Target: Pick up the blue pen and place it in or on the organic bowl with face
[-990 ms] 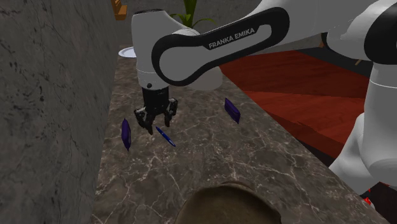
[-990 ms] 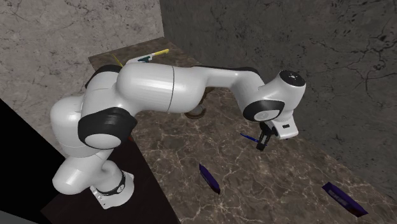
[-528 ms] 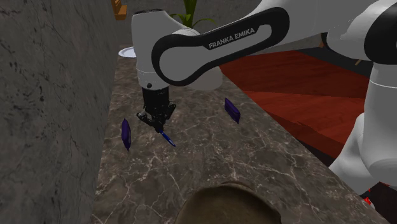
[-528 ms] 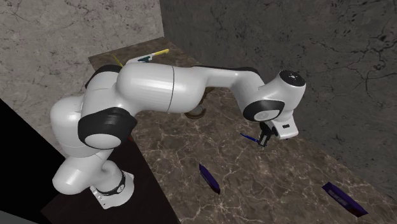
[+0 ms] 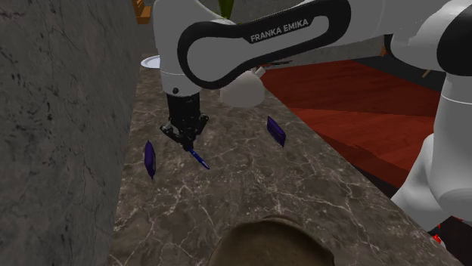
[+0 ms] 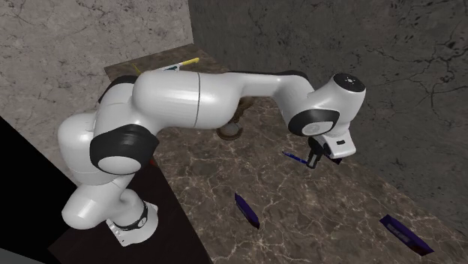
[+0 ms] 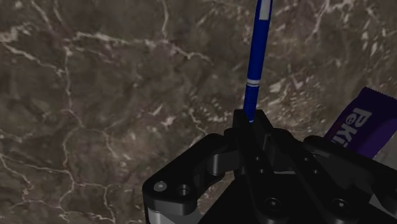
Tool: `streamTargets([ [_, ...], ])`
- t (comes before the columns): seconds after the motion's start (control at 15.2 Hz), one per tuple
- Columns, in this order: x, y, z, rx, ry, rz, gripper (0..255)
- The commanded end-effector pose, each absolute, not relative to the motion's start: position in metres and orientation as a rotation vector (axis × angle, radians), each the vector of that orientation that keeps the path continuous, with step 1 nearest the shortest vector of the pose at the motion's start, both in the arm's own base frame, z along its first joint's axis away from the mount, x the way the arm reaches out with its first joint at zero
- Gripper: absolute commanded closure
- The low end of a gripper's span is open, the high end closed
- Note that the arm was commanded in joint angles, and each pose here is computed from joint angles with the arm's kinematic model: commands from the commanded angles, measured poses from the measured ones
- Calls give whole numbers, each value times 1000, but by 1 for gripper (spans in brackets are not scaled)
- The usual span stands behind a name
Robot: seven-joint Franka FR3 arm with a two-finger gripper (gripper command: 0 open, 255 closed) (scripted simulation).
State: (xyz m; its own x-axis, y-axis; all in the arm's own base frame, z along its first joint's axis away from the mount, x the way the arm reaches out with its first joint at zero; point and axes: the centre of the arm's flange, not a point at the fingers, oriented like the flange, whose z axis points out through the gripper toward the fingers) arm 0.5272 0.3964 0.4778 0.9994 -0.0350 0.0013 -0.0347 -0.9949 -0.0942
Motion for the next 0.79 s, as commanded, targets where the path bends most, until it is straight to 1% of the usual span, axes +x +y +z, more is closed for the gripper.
streamTargets([
  [0.0,527,397,489,-3047,53,-4,255],
  [0.73,527,397,547,-3047,53,-4,255],
])
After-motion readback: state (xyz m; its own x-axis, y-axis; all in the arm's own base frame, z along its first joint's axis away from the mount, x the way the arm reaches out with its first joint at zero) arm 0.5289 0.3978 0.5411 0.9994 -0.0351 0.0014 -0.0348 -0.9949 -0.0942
